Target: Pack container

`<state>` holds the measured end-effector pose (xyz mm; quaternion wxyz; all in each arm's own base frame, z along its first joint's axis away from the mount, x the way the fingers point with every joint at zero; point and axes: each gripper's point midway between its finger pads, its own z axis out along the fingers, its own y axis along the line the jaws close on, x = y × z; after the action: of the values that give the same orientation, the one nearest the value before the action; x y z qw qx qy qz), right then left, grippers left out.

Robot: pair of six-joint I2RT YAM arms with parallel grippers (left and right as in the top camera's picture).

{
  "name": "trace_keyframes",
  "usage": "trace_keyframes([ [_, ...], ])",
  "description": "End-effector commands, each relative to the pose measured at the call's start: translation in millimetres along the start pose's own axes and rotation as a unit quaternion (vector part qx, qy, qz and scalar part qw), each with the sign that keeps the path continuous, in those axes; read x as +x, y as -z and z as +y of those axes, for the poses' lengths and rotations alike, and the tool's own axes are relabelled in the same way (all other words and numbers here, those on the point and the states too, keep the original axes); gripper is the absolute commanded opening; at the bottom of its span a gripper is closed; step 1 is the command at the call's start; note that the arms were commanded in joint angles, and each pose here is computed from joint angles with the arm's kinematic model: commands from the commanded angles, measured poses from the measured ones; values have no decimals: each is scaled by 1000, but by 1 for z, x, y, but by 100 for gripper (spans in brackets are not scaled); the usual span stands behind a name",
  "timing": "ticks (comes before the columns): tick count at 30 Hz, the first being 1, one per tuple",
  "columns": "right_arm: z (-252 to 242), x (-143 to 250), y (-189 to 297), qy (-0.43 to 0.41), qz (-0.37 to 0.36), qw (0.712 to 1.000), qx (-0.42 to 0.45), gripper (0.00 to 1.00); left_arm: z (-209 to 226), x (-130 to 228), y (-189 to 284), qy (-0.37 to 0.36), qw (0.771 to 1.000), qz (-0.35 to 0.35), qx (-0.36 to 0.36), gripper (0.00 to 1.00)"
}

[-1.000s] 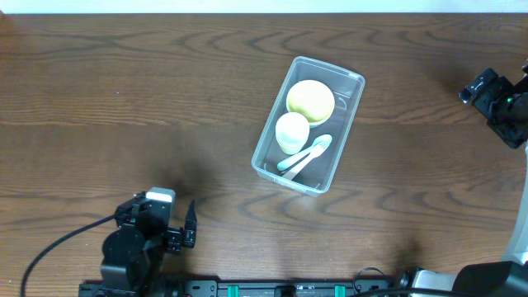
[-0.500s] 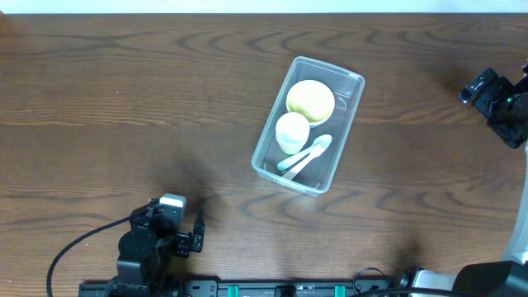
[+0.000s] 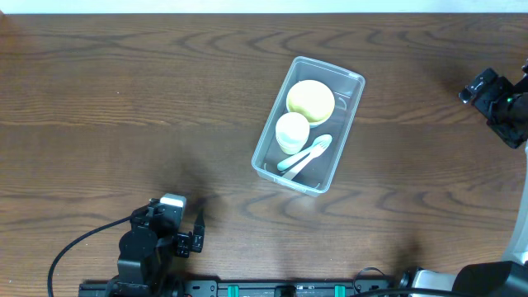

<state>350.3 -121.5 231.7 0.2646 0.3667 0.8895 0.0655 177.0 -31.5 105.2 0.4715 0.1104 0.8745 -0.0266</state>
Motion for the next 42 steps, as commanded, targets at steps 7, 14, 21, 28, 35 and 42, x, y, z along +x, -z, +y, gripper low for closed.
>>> trace_keyframes([
  [7,-1,-2,3,0,-5,1000,-1,99,-1,-1,0,10,1000,-5,3,98],
  [14,-1,-3,3,-1,-5,1000,0,99,-1,-1,0,10,1000,-5,3,98],
  [21,2,-3,14,3,-18,1000,-7,99,-1,-1,0,9,1000,-5,3,98],
  [28,23,27,57,41,-53,997,-48,99,-1,-1,0,10,1000,-5,3,98],
  [35,-6,86,81,93,-107,990,-24,99,-1,-1,0,10,1000,-5,3,98],
  [42,-35,147,59,137,-119,982,-49,99,-1,-1,0,10,1000,-5,3,98],
])
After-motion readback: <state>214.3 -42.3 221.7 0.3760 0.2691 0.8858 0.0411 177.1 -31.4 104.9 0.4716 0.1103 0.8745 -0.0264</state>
